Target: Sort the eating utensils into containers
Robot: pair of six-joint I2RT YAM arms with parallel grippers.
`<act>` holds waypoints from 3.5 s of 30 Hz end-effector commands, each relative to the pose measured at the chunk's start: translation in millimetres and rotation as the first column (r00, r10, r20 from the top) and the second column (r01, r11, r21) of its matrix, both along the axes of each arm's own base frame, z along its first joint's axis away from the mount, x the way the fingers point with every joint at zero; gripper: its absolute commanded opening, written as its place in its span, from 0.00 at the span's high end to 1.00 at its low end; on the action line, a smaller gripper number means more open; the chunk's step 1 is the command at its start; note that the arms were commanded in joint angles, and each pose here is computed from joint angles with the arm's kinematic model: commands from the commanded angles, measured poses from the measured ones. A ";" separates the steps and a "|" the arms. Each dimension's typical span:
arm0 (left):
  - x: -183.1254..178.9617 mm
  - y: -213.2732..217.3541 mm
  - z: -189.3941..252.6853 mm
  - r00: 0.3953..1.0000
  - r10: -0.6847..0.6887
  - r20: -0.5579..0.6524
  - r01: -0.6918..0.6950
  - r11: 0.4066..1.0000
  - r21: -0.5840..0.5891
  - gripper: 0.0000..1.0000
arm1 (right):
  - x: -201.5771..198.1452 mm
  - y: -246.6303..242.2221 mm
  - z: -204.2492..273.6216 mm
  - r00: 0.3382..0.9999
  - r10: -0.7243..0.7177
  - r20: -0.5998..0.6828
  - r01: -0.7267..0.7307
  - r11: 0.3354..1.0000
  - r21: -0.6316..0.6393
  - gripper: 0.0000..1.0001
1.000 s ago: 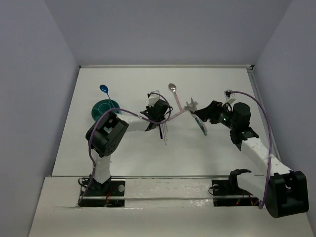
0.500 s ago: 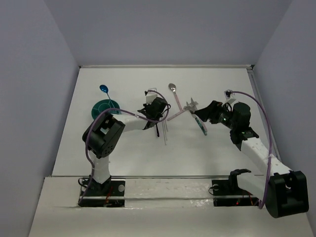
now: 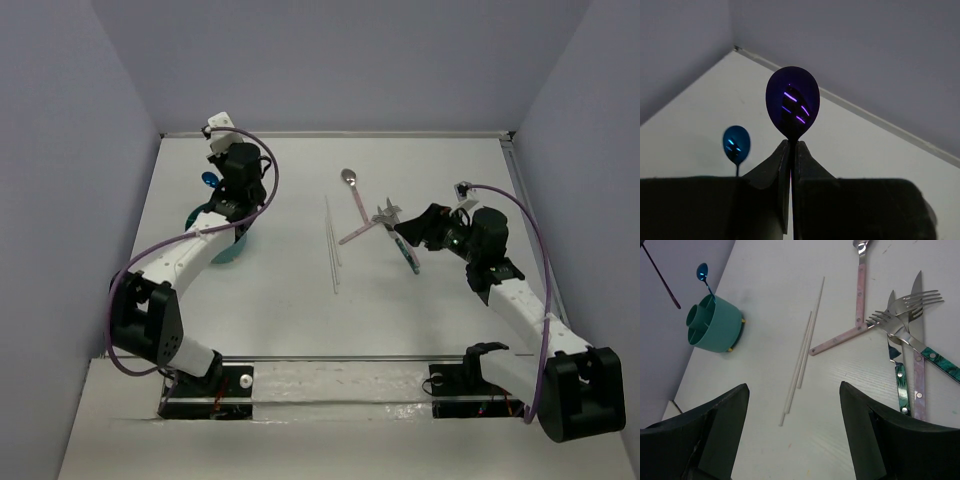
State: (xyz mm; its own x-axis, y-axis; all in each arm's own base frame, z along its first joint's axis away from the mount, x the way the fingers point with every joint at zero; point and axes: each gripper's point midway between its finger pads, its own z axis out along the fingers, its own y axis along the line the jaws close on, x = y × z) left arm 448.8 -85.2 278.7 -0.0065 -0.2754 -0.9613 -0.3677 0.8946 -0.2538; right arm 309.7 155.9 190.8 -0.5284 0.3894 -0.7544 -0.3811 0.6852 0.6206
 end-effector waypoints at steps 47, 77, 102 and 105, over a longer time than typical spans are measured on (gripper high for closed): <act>22.0 96.0 -90.2 0.947 0.319 -0.042 -0.278 0.876 0.394 1.00 | 3.3 12.3 28.6 0.993 0.044 0.109 -0.044 0.999 -0.001 0.21; -12.9 87.1 -105.1 0.926 0.367 -0.091 -0.324 0.895 0.307 0.72 | 3.4 12.0 28.7 0.993 0.040 0.109 -0.041 0.999 0.001 0.21; -140.2 -32.7 80.4 0.882 -0.440 0.170 0.465 0.873 -0.148 0.38 | 26.4 2.7 -10.1 0.999 -0.049 -0.004 0.048 0.994 -0.102 0.22; -166.0 -36.0 53.9 0.843 -0.530 0.088 0.537 0.832 -0.136 0.37 | 33.7 12.4 -19.7 0.998 -0.059 -0.022 0.054 0.980 -0.189 0.26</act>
